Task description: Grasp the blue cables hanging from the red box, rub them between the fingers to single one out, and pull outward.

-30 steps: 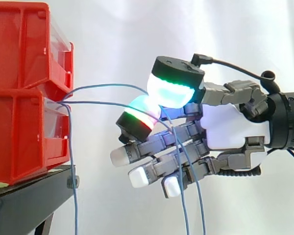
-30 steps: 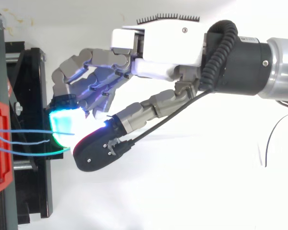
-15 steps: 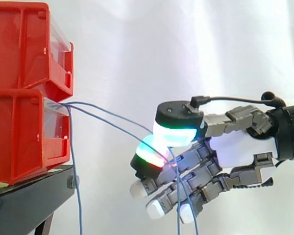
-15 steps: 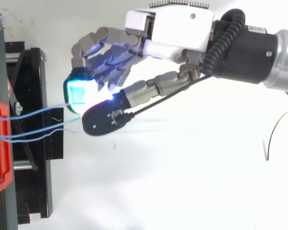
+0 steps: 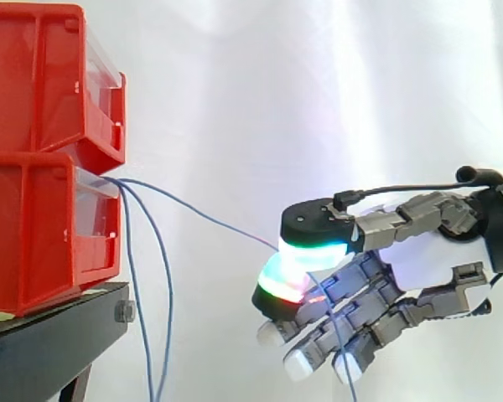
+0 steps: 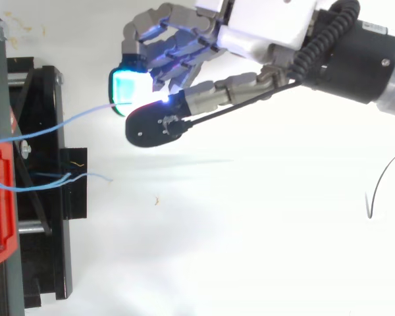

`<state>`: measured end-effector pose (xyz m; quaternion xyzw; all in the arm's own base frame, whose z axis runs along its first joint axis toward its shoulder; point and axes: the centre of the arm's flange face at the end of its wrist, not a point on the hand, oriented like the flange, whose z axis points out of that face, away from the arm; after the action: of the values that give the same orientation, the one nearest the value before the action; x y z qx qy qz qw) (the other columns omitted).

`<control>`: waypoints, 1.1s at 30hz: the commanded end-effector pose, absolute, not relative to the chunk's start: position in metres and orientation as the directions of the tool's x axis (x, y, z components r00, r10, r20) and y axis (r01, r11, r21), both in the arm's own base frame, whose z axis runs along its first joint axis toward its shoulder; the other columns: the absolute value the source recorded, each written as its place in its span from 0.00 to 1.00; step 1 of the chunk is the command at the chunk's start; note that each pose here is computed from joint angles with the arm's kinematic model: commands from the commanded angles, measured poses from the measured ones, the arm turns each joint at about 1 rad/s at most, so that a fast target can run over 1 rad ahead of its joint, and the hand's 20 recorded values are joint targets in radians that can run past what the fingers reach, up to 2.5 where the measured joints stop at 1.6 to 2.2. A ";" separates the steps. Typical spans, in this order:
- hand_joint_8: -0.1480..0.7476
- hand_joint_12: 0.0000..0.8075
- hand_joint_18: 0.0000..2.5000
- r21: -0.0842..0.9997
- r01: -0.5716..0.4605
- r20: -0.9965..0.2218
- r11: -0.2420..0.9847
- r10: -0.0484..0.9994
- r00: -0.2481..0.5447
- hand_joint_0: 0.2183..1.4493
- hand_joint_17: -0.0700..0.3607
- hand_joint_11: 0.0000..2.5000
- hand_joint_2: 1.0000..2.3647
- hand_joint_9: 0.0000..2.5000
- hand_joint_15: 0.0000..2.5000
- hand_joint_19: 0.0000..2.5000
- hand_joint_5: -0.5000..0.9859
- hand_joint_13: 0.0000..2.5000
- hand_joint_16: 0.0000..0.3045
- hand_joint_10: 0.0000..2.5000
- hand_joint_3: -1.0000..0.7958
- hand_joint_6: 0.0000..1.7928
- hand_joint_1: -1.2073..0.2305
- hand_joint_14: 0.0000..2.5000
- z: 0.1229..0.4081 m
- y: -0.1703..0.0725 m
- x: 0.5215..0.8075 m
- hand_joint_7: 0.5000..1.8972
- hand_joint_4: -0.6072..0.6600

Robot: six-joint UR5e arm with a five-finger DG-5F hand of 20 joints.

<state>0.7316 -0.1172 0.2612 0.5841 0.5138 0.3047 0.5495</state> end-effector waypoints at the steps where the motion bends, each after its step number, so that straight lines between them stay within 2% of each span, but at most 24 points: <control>1: 0.40 0.45 0.29 0.949 0.283 -0.224 0.137 0.925 0.306 0.32 0.40 0.13 0.01 0.25 0.14 0.26 0.27 0.28 0.15 0.00 0.44 0.45 0.27 0.00 0.263 -0.119 0.719 0.50 0.50; 4: 0.40 0.45 0.29 0.947 0.284 -0.245 0.150 0.910 0.336 0.32 0.40 0.13 0.01 0.25 0.14 0.26 0.27 0.28 0.15 0.00 0.44 0.45 0.28 0.00 0.265 -0.116 0.702 0.50 0.51; 8: 0.40 0.46 0.30 0.955 0.256 -0.236 0.147 0.901 0.364 0.32 0.40 0.14 0.01 0.25 0.15 0.26 0.27 0.29 0.15 0.00 0.44 0.45 0.27 0.00 0.267 -0.107 0.699 0.49 0.50; 13: 0.40 0.45 0.30 0.953 0.261 -0.239 0.152 0.907 0.346 0.32 0.41 0.15 0.01 0.26 0.15 0.27 0.27 0.29 0.15 0.00 0.44 0.45 0.28 0.00 0.266 -0.095 0.700 0.49 0.50; 22: 0.40 0.46 0.30 0.955 0.251 -0.230 0.158 0.929 0.289 0.31 0.41 0.16 0.01 0.29 0.16 0.28 0.27 0.29 0.15 0.00 0.44 0.45 0.28 0.01 0.266 -0.058 0.704 0.48 0.50; 33: 0.42 0.49 0.32 0.974 0.216 -0.132 0.072 0.951 0.281 0.30 0.44 0.16 0.01 0.34 0.16 0.27 0.28 0.31 0.17 0.00 0.45 0.44 0.31 0.00 0.266 -0.033 0.706 0.51 0.52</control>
<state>0.7058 -0.0383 0.2654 0.5860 0.4997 0.3306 0.5456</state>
